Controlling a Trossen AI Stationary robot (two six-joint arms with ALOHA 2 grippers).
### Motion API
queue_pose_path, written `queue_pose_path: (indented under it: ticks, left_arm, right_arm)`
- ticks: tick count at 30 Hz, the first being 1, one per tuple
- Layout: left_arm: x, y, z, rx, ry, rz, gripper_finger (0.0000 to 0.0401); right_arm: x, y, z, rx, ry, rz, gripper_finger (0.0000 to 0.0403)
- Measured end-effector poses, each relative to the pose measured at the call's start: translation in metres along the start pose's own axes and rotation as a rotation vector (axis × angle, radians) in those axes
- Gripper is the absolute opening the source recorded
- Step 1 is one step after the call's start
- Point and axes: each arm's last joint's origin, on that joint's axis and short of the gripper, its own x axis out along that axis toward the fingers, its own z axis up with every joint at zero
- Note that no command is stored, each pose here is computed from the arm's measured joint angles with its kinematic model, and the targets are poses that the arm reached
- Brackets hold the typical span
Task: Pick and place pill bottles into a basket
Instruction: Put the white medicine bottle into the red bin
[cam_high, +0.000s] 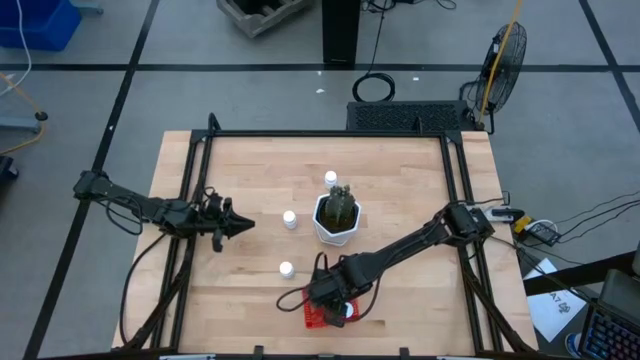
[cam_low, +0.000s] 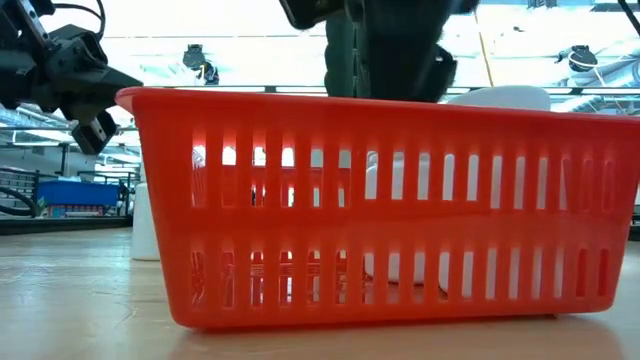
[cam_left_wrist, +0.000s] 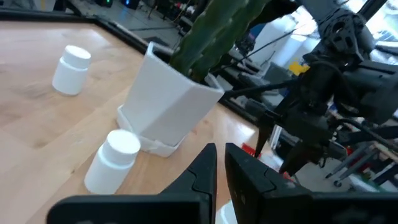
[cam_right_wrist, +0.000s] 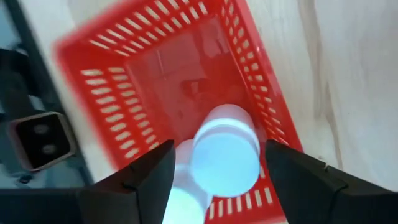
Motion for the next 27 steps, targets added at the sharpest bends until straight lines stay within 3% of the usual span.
queue_pose_path:
  ticks: [7,13,19,22,27]
  left_arm:
    - [0.0,-0.004,0.006,-0.022,-0.06,-0.042,0.0037]
    - [-0.001,-0.009,0.014,-0.068,-0.139,-0.099,0.0037]
    - [-0.004,-0.015,0.024,-0.248,-0.224,-0.184,0.0037]
    - [-0.005,-0.017,0.027,-0.26,-0.257,-0.201,0.0037]
    - [-0.006,-0.018,0.028,-0.274,-0.247,-0.227,0.0037]
  right_arm:
    - [-0.038,0.002,-0.001,0.092,-0.085,0.069,0.0241]
    - [-0.085,0.009,-0.007,0.182,-0.307,0.108,0.0242]
    - [-0.131,0.017,-0.033,0.228,-0.51,0.089,0.023]
    - [-0.149,0.019,-0.05,0.21,-0.589,0.041,0.0216]
    - [-0.173,0.011,-0.077,0.217,-0.595,-0.017,0.0189]
